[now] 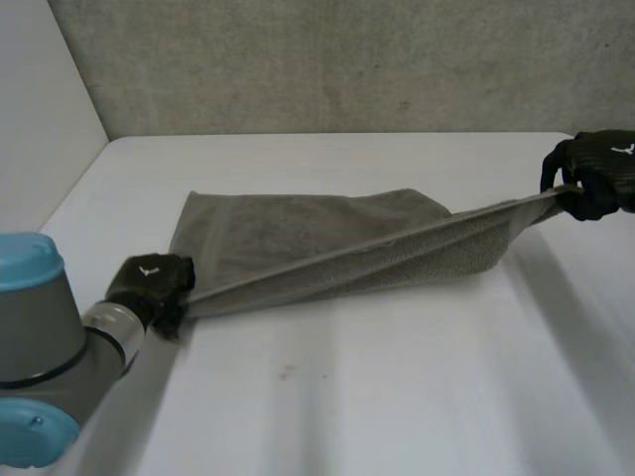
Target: Fold the towel.
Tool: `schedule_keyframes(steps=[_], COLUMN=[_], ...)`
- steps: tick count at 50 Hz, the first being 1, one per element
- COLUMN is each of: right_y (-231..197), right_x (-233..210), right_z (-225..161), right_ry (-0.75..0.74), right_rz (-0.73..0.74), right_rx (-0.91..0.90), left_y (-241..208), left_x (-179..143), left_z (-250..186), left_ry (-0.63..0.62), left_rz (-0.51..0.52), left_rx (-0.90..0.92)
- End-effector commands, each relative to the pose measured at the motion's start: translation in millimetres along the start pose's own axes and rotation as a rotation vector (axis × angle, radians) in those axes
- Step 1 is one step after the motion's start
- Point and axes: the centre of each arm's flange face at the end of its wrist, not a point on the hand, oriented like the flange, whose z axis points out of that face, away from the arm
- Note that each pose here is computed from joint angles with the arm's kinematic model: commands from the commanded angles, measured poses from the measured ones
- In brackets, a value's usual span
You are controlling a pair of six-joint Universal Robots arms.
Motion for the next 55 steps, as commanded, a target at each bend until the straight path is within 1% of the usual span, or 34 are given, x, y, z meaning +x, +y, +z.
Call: schedule_keyframes(steps=[1,2,4,5,6,7,12,18,20,21,23,24,26,27,29,30,32,33,35,36,38,41,43,44,46,47,49,50,51,52,54,55], right_y=[-27,-27,-43,-43,-51,-51,-82,-96,-101,-101,-97,-97,-82,-82,-59,-59,-40,-40,-25,-25,-11,-9,-14,-14,-37,-37,-77,-77,-103,-103,-155,-155], right_x=[0,0,-3,-3,-4,-4,-8,-9,-9,-9,-9,-9,-8,-8,-6,-6,-3,-3,0,0,3,3,-3,-3,1,1,14,14,18,18,23,23], right_z=[-16,-16,-28,-28,-34,-34,-56,-64,-68,-68,-68,-68,-61,-61,-45,-45,-33,-33,-21,-21,-6,4,26,26,50,50,69,69,74,74,73,73], right_ry=[0.019,0.019,0.021,0.021,0.022,0.022,0.019,0.018,0.021,0.021,0.006,0.006,-0.023,-0.024,-0.057,-0.057,-0.073,-0.073,-0.084,-0.084,-0.098,-0.106,-0.11,-0.11,-0.032,-0.032,0.087,0.088,0.145,0.145,0.229,0.23], right_rz=[-0.073,-0.073,-0.129,-0.13,-0.162,-0.162,-0.258,-0.314,-0.345,-0.345,-0.359,-0.359,-0.354,-0.354,-0.336,-0.336,-0.319,-0.319,-0.302,-0.302,-0.288,-0.285,-0.322,-0.322,-0.352,-0.352,-0.369,-0.369,-0.375,-0.375,-0.376,-0.376], right_rx=[0.05,0.05,0.057,0.057,0.057,0.057,0.042,0.022,-0.002,-0.002,-0.043,-0.044,-0.106,-0.106,-0.181,-0.181,-0.24,-0.241,-0.286,-0.286,-0.312,-0.303,-0.236,-0.235,-0.104,-0.103,0.089,0.09,0.206,0.207,0.447,0.448], left_y=[-53,-53,-75,-75,-87,-96,-117,-127,-135,-135,-139,-139,-132,-132,-115,-115,-98,-98,-86,-86,-80,-82,-98,-98,-130,-130,-179,-179,-207,-207,-258,-258], left_x=[-16,-16,-17,-17,-18,-20,-24,-26,-30,-30,-32,-32,-30,-30,-25,-25,-21,-21,-18,-17,-17,-18,-22,-22,-30,-30,-39,-39,-42,-42,-49,-49], left_z=[-31,-31,-48,-48,-57,-65,-85,-95,-97,-97,-94,-94,-83,-83,-60,-59,-39,-39,-21,-21,4,16,41,41,61,61,69,69,65,65,51,51], left_ry=[-0.062,-0.062,-0.072,-0.072,-0.078,-0.085,-0.081,-0.065,-0.078,-0.078,-0.089,-0.089,-0.068,-0.068,-0.026,-0.025,0.013,0.013,0.038,0.038,0.048,0.041,0.004,0.004,-0.065,-0.065,-0.153,-0.154,-0.195,-0.195,-0.263,-0.263], left_rz=[0.147,0.147,0.221,0.221,0.247,0.266,0.29,0.311,0.349,0.349,0.397,0.397,0.427,0.427,0.43,0.43,0.426,0.426,0.427,0.427,0.424,0.424,0.422,0.422,0.424,0.424,0.414,0.414,0.393,0.393,0.325,0.325], left_rx=[0.128,0.129,0.173,0.173,0.194,0.204,0.196,0.158,0.158,0.158,0.16,0.16,0.124,0.124,0.045,0.044,-0.022,-0.023,-0.065,-0.066,-0.071,-0.056,0.025,0.025,0.171,0.172,0.383,0.384,0.509,0.51,0.752,0.753])
